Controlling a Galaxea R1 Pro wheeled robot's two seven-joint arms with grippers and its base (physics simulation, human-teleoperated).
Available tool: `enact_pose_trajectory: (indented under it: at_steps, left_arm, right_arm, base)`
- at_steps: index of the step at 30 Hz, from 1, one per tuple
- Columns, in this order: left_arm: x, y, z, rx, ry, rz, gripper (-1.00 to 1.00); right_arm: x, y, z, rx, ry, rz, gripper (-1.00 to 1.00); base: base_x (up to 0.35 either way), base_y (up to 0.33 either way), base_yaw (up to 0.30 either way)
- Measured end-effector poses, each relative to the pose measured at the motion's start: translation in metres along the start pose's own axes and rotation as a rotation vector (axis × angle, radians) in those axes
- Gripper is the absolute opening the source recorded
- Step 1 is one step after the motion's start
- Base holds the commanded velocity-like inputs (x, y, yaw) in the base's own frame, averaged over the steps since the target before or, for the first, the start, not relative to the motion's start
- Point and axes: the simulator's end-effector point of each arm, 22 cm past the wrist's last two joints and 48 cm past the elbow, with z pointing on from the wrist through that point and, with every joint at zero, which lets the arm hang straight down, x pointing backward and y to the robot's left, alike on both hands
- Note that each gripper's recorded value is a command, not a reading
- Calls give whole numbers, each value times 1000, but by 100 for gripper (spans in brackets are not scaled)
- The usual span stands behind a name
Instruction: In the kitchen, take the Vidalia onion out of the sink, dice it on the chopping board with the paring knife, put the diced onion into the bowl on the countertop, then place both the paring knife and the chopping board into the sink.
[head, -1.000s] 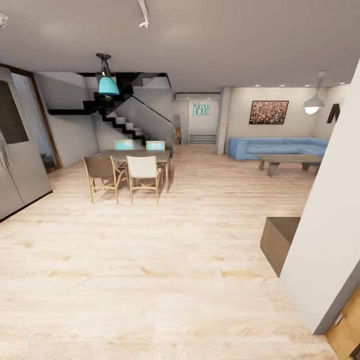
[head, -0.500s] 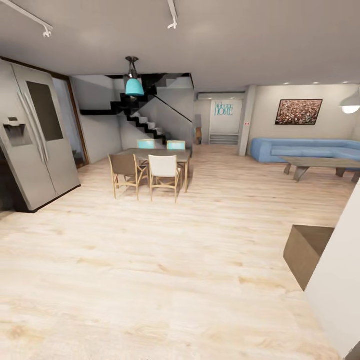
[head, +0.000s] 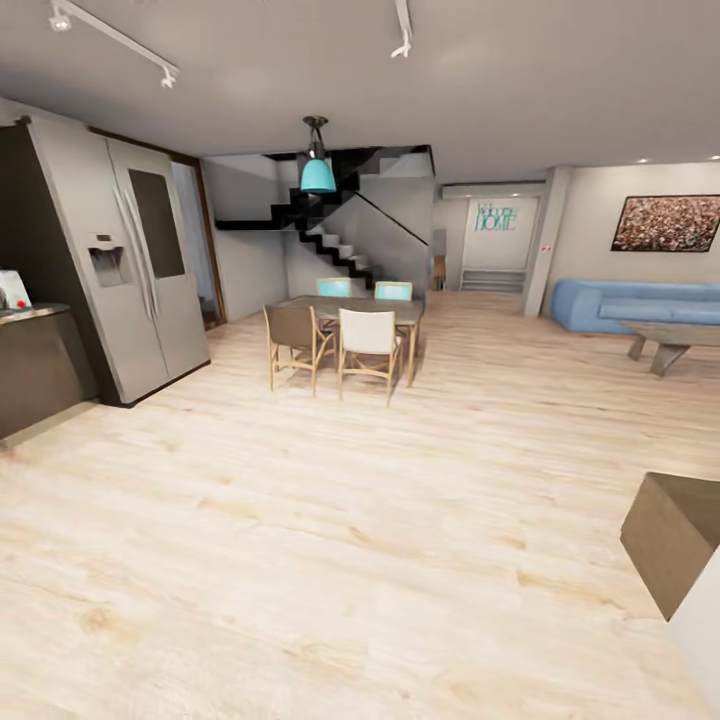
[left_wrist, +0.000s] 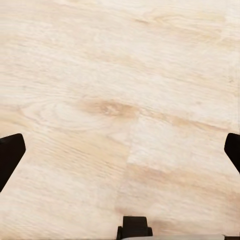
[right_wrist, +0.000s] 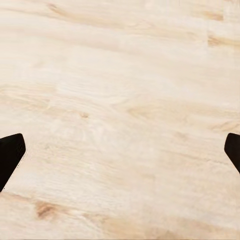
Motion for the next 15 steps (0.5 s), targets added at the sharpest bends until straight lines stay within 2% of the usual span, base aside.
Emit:
enact_pose_trajectory:
  at_steps: [10,15]
  left_arm:
    - [0,0,0,0,1,0,100]
    - [0,-1,0,0,1,-1,100]
  right_arm:
    - [0,0,0,0,0,0,100]
    - [0,0,0,0,-1,0,100]
  base:
    - [0,-1,277]
    - [57,-82,277]
